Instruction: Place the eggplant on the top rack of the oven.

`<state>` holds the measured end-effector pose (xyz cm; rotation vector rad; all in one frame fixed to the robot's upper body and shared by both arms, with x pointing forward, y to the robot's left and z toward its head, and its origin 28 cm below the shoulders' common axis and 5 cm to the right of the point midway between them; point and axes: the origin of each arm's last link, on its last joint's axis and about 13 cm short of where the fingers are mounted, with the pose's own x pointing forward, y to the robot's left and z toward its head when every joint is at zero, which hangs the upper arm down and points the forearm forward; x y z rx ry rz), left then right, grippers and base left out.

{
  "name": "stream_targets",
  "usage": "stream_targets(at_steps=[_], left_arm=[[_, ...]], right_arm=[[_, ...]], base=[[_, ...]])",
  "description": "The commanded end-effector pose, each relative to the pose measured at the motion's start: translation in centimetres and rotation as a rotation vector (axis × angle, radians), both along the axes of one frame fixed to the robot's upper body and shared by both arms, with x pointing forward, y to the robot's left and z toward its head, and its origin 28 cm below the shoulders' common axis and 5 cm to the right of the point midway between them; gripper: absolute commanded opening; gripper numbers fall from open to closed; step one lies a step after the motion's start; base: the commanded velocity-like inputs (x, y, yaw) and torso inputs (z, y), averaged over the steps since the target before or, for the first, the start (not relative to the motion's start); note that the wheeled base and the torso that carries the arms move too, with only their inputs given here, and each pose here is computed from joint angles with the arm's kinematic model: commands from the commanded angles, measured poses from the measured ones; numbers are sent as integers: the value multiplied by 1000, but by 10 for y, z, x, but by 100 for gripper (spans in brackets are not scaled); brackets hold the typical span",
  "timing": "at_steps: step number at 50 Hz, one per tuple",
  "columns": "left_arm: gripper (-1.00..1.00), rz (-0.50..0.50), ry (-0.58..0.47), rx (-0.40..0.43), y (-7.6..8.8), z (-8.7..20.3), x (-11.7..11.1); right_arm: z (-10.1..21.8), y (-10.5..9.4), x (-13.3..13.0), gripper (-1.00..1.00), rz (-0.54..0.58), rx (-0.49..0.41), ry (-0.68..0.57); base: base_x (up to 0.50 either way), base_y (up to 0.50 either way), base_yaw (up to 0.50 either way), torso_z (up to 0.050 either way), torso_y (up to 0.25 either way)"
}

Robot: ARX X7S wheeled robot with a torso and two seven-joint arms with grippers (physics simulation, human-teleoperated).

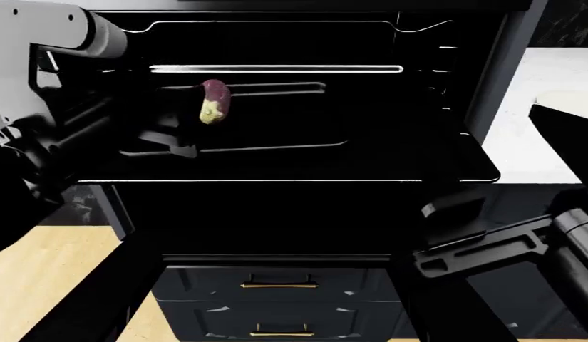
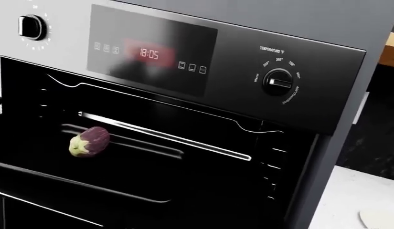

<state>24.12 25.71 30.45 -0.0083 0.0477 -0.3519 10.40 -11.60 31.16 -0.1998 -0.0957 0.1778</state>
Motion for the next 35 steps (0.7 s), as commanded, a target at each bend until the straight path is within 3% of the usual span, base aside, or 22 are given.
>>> stream_targets(at_steps=[1,25,30,32,35], left_arm=[[100,-28,-60,-23,3,6,-23],[100,-68,-162,-90,20,-4,-75],[100,-80,-215,-111,23,-2,-88],[100,-17,-265,-98,24,-3,-90],[100,-50,-282,-97,24,-4,-97]], right_arm=[[16,-1,-13,100,1,-30,-85],[27,-1,-34,100,-39,-1,-249],[31,-6,-44,100,-55,-6,-286],[33,-8,-50,100,-75,-19,-297],[34,-12,-57,100,-99,-18,-305]], base=[[0,0,0,0,0],[0,0,0,0,0],[0,0,0,0,0],[0,0,0,0,0],[0,0,0,0,0]])
